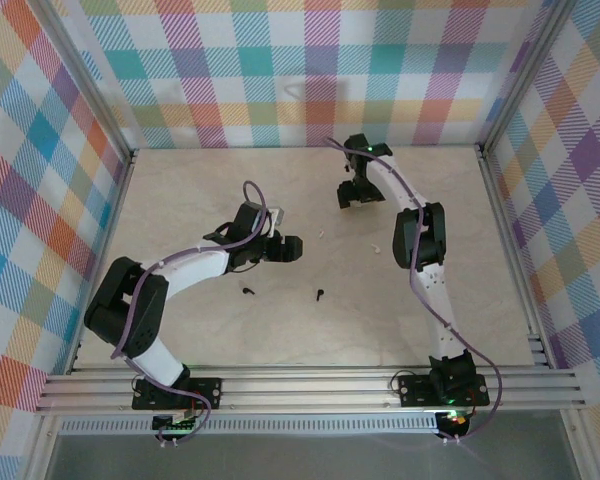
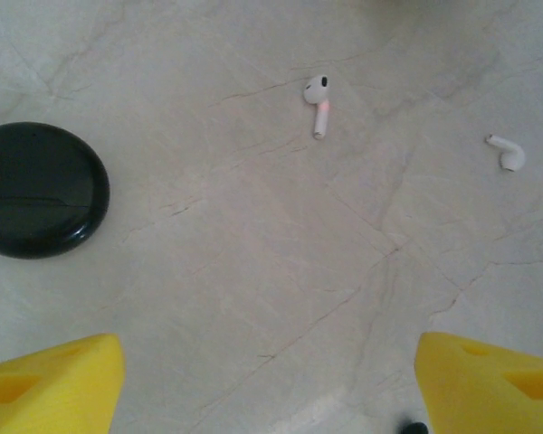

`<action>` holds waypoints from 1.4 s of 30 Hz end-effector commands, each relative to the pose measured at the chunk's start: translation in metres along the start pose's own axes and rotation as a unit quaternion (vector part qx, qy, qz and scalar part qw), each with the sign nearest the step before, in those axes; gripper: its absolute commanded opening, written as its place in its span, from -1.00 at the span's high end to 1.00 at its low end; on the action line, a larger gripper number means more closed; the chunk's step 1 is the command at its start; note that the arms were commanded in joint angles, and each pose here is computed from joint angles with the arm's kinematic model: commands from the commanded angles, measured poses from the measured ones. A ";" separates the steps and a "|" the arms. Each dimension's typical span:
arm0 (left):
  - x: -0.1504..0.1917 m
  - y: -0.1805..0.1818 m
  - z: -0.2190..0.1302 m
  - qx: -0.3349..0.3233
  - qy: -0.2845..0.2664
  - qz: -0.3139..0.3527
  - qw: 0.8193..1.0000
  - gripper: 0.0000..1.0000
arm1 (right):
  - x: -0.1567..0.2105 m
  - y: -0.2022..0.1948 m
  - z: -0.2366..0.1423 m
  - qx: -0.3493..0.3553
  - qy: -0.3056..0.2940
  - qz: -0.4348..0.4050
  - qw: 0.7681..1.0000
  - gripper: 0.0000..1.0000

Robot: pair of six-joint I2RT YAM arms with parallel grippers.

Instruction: Insert the wireless bluetooth earbuds into the charging case

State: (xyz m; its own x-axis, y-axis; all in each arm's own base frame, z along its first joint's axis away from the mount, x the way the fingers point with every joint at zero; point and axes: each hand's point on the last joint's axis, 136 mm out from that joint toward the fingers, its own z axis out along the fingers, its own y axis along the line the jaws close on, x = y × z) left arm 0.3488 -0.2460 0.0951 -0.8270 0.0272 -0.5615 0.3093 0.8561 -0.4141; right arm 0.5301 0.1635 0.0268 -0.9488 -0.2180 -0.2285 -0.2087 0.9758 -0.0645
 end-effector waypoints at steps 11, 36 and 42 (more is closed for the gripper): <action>0.023 -0.004 -0.033 -0.022 -0.006 -0.011 1.000 -0.64 | 0.010 0.013 -0.004 -0.047 0.020 -0.008 0.999 0.01; 0.044 -0.011 -0.049 -0.073 -0.022 -0.027 0.997 -0.62 | 0.157 0.072 -0.041 -0.084 0.094 0.123 0.984 -0.16; 0.044 -0.017 -0.051 -0.089 -0.021 -0.013 0.996 -0.63 | 0.156 0.068 -0.059 -0.074 0.092 0.115 0.986 -0.49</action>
State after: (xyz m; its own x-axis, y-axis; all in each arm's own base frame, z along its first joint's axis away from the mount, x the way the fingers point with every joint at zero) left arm 0.2834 -0.2343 0.1055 -0.8222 -0.0086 -0.5691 0.2122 0.9232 -0.3204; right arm 0.3574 0.2007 0.0233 -0.9993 -0.0117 -0.0351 -0.0157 0.9929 0.1176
